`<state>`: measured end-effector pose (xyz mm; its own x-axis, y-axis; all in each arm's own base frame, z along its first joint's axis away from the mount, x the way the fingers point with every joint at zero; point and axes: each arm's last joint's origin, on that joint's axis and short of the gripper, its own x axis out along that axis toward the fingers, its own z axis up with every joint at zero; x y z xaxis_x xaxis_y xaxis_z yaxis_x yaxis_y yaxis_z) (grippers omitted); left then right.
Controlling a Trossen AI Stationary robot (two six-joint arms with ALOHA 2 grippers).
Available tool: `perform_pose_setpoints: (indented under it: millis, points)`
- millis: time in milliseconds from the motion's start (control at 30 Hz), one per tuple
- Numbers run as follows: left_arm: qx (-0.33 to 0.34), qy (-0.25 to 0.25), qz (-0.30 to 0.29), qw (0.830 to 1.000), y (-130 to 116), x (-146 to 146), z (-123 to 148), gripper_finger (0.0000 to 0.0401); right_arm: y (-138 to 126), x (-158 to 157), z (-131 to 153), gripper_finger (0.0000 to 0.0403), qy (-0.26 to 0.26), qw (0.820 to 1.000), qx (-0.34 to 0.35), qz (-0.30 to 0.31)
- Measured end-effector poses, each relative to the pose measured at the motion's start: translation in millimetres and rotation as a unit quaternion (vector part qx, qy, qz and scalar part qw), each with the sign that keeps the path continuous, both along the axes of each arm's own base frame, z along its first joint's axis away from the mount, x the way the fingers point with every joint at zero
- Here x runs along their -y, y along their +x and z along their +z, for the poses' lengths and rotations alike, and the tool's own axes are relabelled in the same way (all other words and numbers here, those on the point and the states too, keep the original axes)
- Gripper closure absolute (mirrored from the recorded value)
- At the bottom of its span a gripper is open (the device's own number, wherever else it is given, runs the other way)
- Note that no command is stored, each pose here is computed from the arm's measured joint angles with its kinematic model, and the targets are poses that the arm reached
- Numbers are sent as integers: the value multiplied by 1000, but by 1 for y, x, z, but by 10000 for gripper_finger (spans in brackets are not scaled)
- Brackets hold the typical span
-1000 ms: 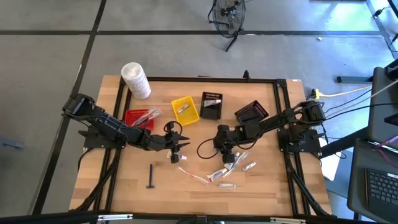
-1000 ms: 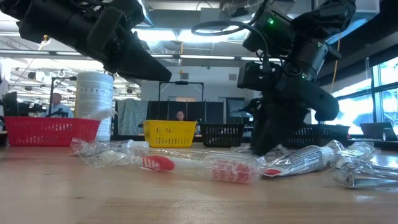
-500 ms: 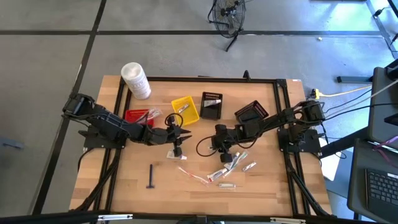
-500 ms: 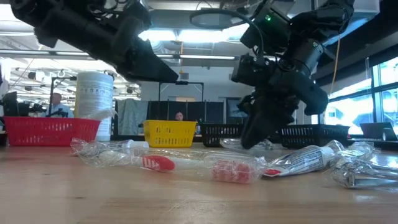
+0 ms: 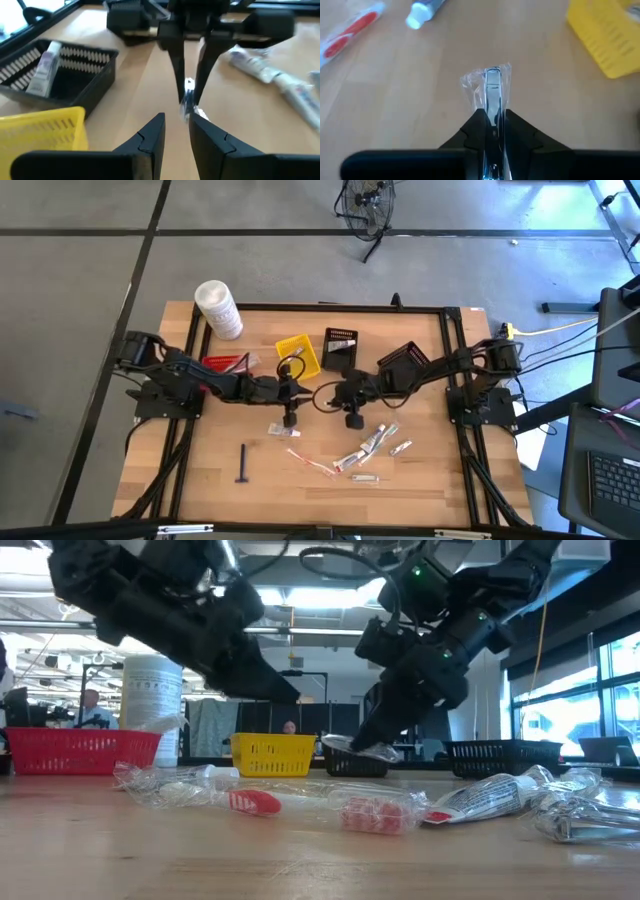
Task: Pick & Place Travel size toiletries
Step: Put the nail cutter into the yellow bin
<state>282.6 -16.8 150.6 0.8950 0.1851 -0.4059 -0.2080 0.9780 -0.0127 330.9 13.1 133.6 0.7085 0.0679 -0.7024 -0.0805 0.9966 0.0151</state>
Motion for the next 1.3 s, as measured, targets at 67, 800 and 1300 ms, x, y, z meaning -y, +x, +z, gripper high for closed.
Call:
perform_pose_setpoints:
  millis: [67, 800, 1300]
  points:
    - [-4, -2, 9, 1000, 4, -5, -3, 317, 0, 6, 0, 340, -3, 1000, 1, -6]
    - [-30, -12, -54, 998, 34, -38, -8, 317, 0, 15, 0, 345, -6, 1000, -2, -17]
    - [-29, -16, -80, 996, 34, -35, -8, 303, 4, 15, 4, 342, -5, 999, 29, -18]
